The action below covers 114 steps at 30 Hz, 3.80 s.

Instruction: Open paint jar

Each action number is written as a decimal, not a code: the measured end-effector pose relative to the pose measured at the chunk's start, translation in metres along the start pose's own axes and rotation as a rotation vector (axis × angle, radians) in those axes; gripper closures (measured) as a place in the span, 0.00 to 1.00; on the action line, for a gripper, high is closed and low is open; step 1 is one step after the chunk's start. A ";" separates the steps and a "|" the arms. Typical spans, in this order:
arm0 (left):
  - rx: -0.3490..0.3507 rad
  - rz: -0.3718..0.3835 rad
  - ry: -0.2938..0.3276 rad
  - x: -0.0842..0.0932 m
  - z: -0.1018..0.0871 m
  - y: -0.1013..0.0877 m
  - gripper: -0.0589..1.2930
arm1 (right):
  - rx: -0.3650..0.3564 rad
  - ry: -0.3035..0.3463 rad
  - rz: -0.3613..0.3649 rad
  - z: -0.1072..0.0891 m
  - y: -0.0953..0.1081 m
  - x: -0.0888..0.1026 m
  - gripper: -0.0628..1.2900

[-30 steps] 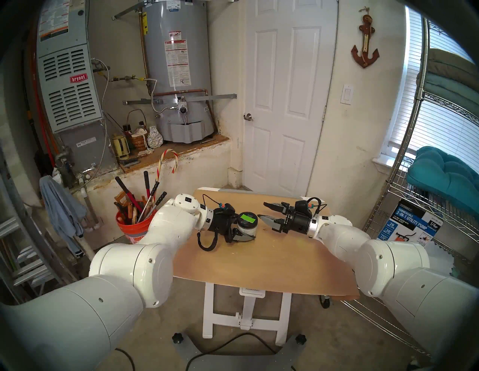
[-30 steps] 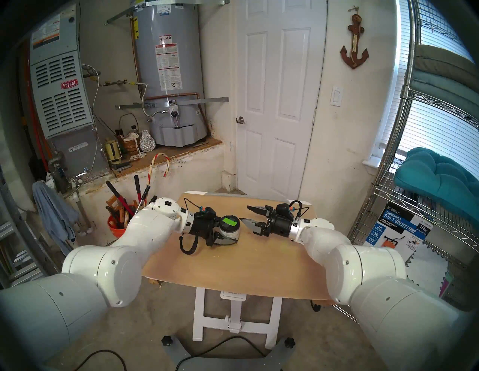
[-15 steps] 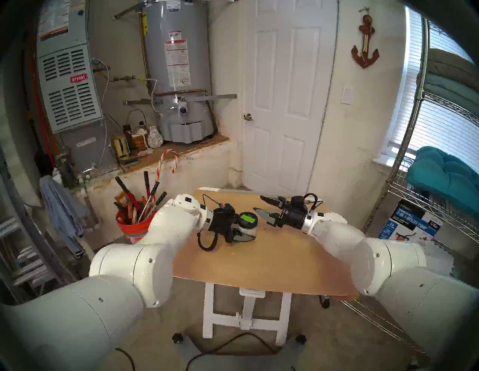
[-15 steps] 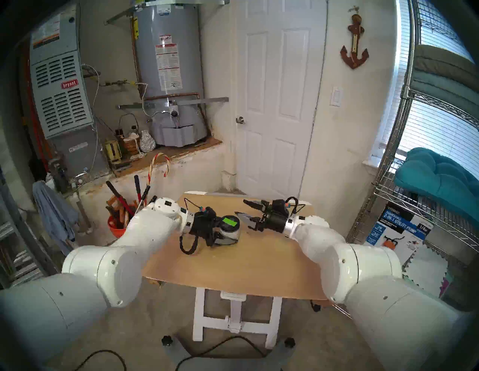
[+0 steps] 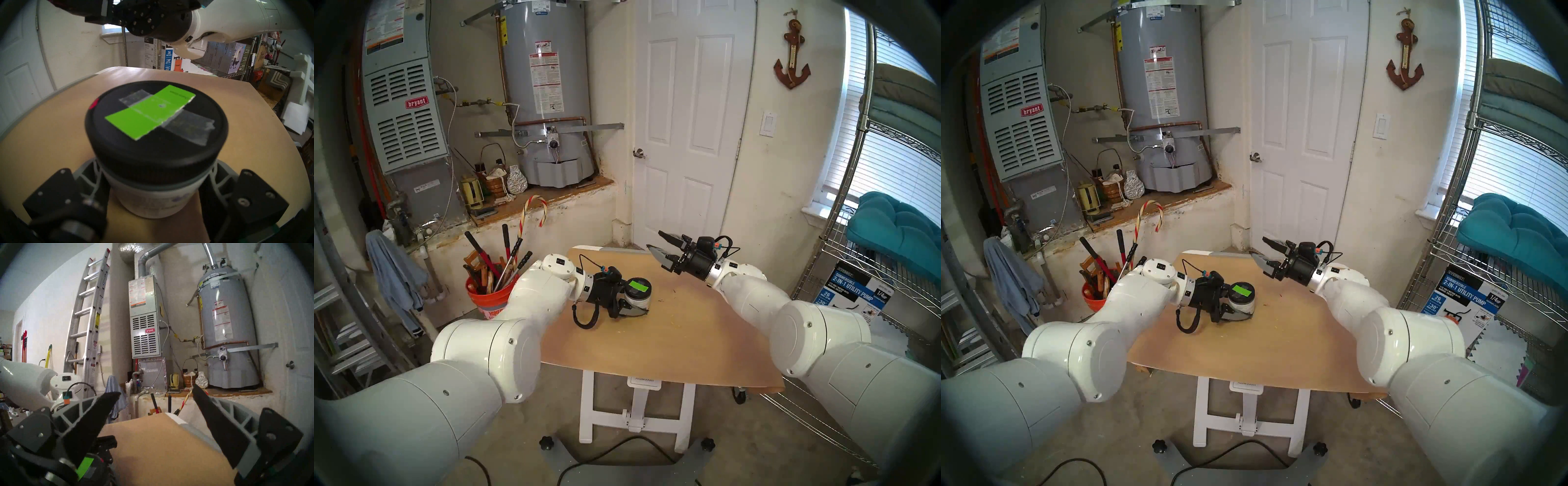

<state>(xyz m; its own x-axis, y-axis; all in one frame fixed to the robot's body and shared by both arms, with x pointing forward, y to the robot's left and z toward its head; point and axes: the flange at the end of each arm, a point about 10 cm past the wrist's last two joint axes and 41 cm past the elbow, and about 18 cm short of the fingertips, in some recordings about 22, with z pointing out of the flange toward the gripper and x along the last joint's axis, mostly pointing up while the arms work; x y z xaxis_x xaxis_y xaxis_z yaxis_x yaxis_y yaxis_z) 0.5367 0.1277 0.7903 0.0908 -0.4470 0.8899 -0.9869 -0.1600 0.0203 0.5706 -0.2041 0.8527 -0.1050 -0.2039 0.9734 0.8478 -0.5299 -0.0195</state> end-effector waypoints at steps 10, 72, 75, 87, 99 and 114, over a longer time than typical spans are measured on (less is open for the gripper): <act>0.000 0.000 0.000 0.000 0.000 0.000 0.39 | -0.122 0.053 -0.061 0.006 0.012 0.010 0.05; 0.002 -0.003 0.002 0.000 0.000 0.000 0.39 | -0.173 -0.037 -0.246 -0.090 0.034 0.010 0.05; 0.002 -0.003 0.002 0.000 0.000 0.000 0.39 | -0.150 -0.081 -0.233 -0.100 0.030 0.001 0.05; 0.003 -0.003 0.002 0.000 0.000 0.000 0.39 | -0.027 -0.219 -0.222 -0.111 0.016 -0.017 0.05; 0.003 -0.003 0.002 0.000 0.000 0.000 0.39 | 0.131 -0.294 -0.262 -0.076 0.006 -0.006 0.05; 0.003 -0.003 0.001 0.000 0.001 0.000 0.39 | 0.346 -0.440 -0.208 -0.044 -0.014 0.008 0.05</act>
<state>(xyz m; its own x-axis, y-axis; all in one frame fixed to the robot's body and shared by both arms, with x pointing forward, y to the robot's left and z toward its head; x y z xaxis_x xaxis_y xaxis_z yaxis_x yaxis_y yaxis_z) 0.5368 0.1273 0.7900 0.0936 -0.4453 0.8905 -0.9862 -0.1640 0.0216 0.5352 -0.2344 0.8506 -0.1241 0.2749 0.9534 0.9605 -0.2080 0.1850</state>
